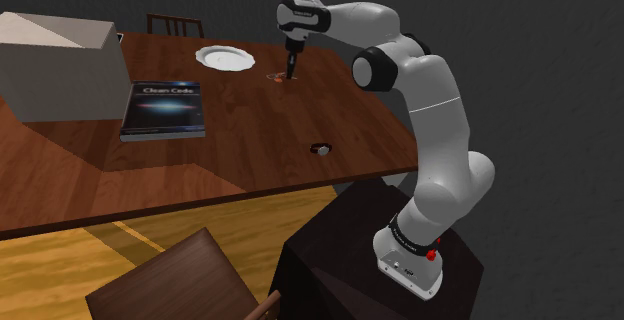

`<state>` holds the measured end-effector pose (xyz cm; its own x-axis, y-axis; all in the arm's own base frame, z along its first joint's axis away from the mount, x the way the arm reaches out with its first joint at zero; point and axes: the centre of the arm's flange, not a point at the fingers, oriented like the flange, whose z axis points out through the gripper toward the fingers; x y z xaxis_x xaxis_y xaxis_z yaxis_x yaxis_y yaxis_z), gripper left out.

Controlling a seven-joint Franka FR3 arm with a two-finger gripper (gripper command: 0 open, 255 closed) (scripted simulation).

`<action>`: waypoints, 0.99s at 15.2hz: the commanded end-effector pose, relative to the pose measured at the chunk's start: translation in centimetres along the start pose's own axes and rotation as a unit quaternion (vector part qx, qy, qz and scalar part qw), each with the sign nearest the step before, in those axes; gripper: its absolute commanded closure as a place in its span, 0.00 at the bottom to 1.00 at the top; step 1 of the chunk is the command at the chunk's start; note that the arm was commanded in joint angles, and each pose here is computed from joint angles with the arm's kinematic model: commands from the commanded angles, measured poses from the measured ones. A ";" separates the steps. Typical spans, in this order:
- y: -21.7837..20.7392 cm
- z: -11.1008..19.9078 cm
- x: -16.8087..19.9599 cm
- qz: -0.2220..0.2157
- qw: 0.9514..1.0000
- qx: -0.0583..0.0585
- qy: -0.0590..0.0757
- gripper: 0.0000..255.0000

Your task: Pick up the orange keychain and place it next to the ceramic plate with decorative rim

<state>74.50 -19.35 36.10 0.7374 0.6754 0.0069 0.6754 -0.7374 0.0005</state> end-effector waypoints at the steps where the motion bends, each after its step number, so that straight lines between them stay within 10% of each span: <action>1: 0.0 1.1 0.1 0.000 1.000 0.000 0.000 1.00; 9: 0.0 1.5 0.1 0.000 1.000 0.000 0.000 1.00; 10: 0.0 1.5 0.1 0.000 1.000 0.000 0.000 0.00; 15: 0.0 1.5 0.1 0.000 1.000 0.000 0.000 0.00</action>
<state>74.57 -19.30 34.61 0.7374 0.6755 0.0071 0.6755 -0.7374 0.0008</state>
